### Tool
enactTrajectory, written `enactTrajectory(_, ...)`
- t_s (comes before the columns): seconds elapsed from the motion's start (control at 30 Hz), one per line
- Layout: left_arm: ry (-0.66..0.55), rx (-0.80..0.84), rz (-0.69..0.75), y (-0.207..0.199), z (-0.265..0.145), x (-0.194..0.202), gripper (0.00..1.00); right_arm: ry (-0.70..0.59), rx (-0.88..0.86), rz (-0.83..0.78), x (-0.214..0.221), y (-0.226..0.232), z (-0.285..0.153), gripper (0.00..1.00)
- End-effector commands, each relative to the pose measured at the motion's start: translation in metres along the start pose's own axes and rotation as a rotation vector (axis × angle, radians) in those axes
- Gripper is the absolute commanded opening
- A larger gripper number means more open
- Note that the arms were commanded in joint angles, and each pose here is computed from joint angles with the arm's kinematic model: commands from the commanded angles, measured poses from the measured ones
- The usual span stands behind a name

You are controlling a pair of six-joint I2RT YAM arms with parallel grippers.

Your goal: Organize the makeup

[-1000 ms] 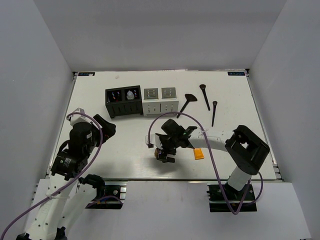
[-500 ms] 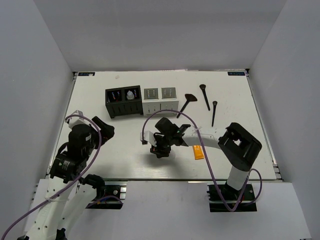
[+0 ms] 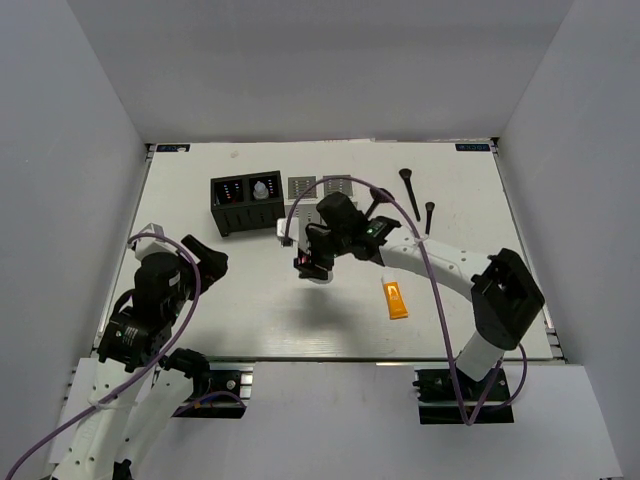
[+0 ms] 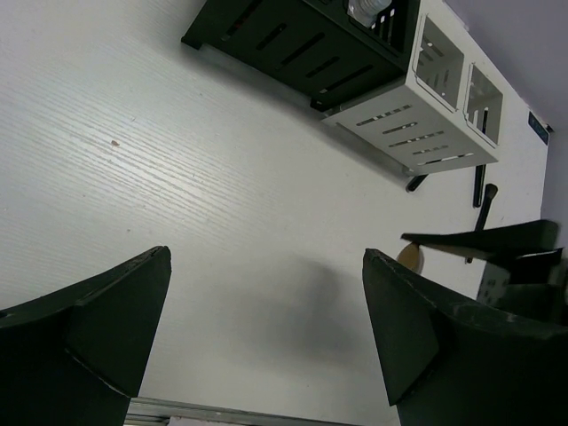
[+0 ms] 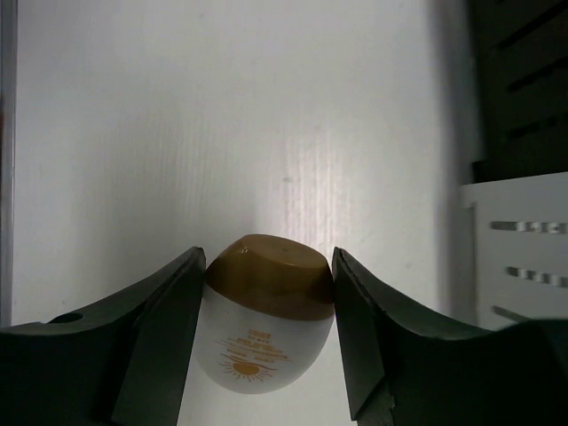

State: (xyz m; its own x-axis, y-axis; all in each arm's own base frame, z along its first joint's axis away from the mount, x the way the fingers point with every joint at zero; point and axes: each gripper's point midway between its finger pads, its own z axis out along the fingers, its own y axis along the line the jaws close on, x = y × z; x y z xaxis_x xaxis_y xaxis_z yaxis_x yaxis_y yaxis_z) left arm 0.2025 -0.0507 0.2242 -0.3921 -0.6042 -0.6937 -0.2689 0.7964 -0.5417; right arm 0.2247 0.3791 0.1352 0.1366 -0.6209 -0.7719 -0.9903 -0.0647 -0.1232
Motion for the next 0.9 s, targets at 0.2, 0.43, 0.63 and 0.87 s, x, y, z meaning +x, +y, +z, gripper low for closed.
enactTrajectory(0.2,-0.018,-0.007,-0.014,0.004,-0.002,-0.003,0.98,-0.207,0.213,-0.024,-0.082,-0.089,-0.04,0.0)
enactTrajectory(0.43,-0.019,0.0,-0.017,0.003,-0.003,-0.002,0.98,-0.291,0.373,-0.009,-0.116,-0.188,-0.06,0.0)
enactTrajectory(0.63,-0.022,0.004,-0.023,0.003,-0.004,-0.002,0.98,-0.377,0.446,0.012,-0.129,-0.246,-0.066,0.0)
enactTrajectory(0.87,-0.022,-0.001,-0.021,0.003,-0.001,-0.003,0.98,-0.453,0.416,0.093,-0.113,-0.262,-0.05,0.0)
